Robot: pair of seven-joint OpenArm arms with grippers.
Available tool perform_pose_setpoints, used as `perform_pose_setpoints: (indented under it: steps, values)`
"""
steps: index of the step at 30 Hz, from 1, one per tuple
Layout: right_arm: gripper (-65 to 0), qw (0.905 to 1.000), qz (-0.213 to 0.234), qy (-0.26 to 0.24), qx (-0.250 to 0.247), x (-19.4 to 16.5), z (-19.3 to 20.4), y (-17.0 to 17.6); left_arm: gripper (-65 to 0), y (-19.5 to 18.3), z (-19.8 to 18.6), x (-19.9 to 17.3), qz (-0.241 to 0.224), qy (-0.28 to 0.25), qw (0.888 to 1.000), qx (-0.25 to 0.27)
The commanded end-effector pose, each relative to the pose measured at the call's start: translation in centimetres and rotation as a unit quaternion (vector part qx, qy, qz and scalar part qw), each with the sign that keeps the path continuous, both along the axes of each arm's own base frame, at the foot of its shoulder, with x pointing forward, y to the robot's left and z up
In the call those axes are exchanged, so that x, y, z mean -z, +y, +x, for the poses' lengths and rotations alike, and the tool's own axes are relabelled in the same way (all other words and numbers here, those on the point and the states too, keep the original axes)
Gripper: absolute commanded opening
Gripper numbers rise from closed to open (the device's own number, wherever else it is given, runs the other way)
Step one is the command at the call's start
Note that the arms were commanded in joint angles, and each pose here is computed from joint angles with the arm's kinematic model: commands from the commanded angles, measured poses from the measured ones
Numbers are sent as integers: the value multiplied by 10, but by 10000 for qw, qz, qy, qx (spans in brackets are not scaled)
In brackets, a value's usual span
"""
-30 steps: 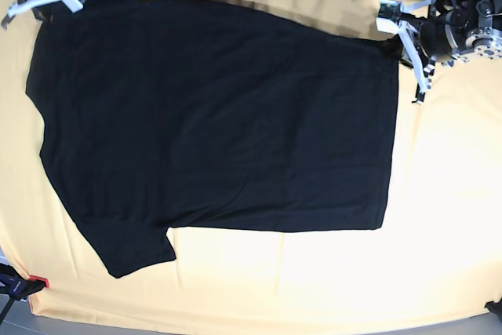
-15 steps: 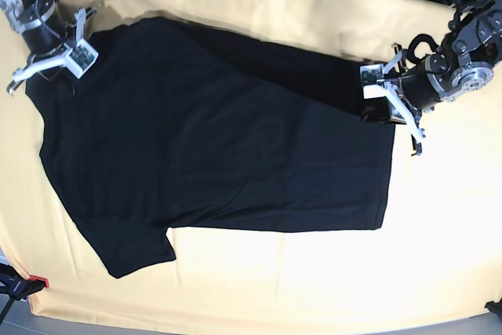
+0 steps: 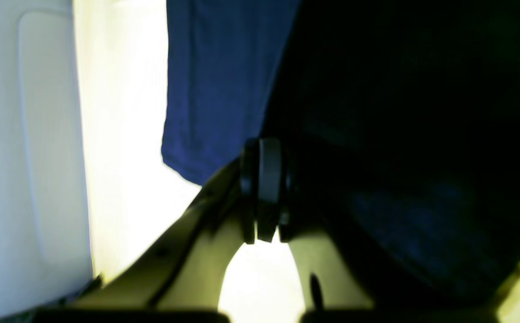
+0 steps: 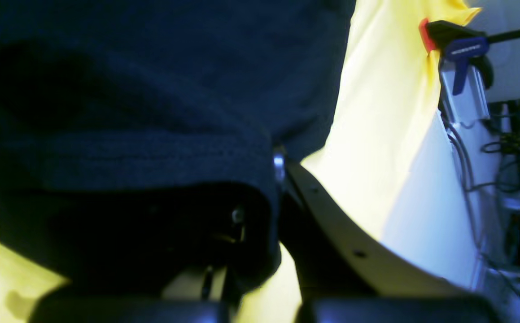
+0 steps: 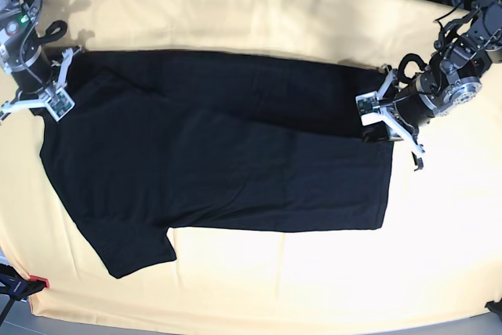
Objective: Fold the T-shirt properly
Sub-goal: 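Open both grippers and reposition them along the shirt edge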
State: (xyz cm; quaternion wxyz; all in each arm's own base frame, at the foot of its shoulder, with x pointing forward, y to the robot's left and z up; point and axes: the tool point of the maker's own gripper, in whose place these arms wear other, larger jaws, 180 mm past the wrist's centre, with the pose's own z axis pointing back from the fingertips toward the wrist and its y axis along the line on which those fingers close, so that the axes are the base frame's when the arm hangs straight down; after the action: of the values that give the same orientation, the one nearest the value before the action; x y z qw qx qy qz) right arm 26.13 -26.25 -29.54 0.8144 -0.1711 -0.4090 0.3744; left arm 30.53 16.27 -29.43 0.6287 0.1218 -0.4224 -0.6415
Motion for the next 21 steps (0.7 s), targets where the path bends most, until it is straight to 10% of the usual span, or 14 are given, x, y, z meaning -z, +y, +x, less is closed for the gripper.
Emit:
perform_pose_setpoints:
  steps: [1,13,18,21]
  values:
    - [-650,9998,-34,-192,-49,-11,7,-2,-650,7,11,-16,66,-328,9994,-96]
    - [-650,9992,271,-275,45,-12,15,-2,-650,11,16,-19,53,-436,9987,-250]
    - [-192,9973,221,-541,436,-20,20,-15,-210,9,13,-17,-144,-270,9990,-331]
    - [-170,9984,122,-275,484,-16,14,-15,-158,13,8,-9,-1,-16,9993,-381]
